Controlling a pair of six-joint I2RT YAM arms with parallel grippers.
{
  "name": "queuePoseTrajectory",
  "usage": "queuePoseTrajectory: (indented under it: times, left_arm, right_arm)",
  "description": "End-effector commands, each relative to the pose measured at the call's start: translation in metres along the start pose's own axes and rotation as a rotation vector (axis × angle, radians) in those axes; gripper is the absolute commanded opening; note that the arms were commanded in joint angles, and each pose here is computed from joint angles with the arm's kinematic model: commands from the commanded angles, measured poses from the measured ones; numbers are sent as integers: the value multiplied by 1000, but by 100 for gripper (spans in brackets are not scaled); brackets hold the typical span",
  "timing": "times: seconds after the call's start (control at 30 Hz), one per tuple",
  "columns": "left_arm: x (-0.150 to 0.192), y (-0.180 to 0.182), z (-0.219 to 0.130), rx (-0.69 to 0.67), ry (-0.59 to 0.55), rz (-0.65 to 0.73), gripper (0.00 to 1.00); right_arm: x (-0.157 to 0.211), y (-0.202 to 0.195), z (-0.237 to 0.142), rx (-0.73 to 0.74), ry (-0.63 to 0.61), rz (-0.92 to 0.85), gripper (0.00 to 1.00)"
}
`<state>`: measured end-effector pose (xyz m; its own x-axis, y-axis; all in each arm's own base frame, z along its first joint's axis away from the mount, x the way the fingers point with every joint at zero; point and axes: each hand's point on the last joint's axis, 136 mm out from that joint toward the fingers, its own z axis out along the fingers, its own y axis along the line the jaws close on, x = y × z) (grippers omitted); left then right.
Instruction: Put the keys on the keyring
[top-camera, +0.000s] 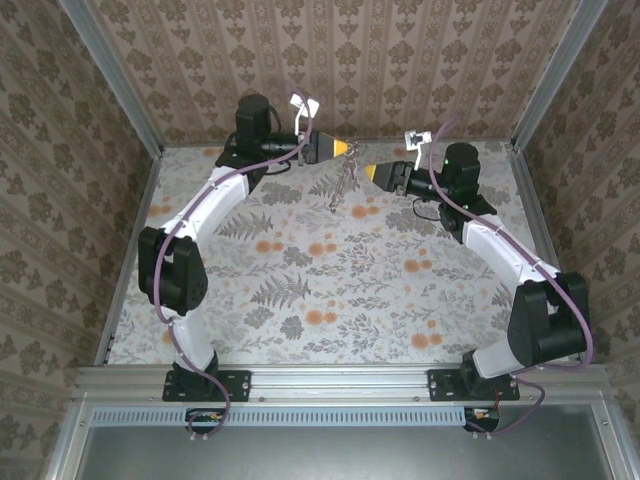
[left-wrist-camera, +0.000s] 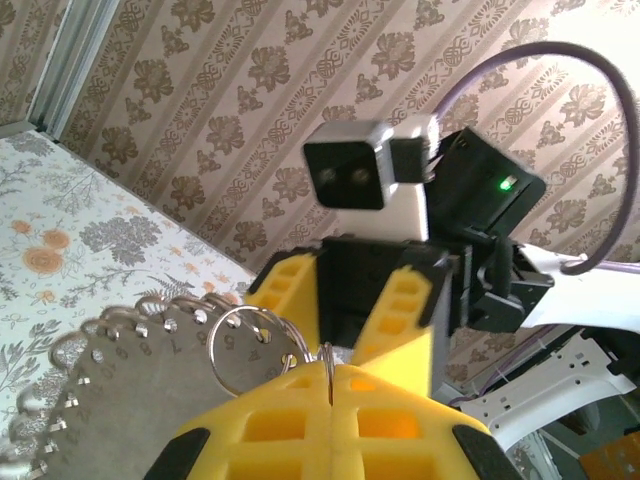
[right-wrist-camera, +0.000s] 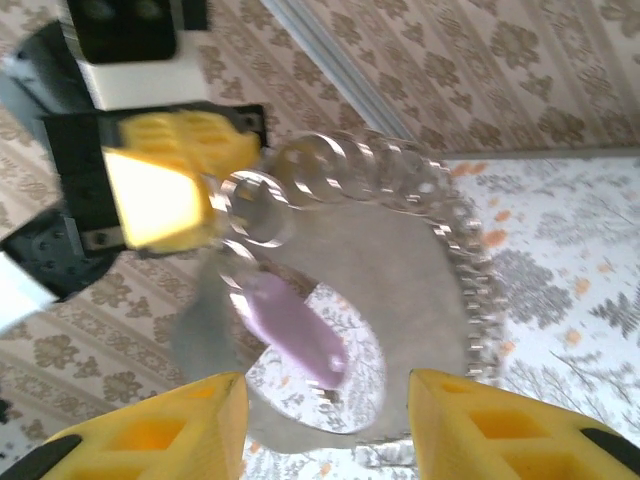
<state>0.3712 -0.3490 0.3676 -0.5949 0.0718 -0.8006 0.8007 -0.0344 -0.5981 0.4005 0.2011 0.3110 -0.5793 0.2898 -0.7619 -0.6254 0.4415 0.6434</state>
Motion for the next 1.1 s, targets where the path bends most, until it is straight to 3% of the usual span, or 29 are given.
queuePoseTrajectory:
  times: [0.0,0.17,0.77,1.07]
  left_arm:
    - [-17,-36,-2,35,-31,82,0]
    - [-22,-44,-4,25,-47,88,0]
    - [-16,-60,11,52,-31,93,0]
    - [-22,-60,8,25,-64,93,0]
  right_arm:
    - [-10,14,-4,-10,-71,-72,51]
    - [-2,24,-2,-11,-67,-121,56]
    - [-20,41,10,-47,-63,-179,55]
    - [-3,48,10,-76,-27,-175,18]
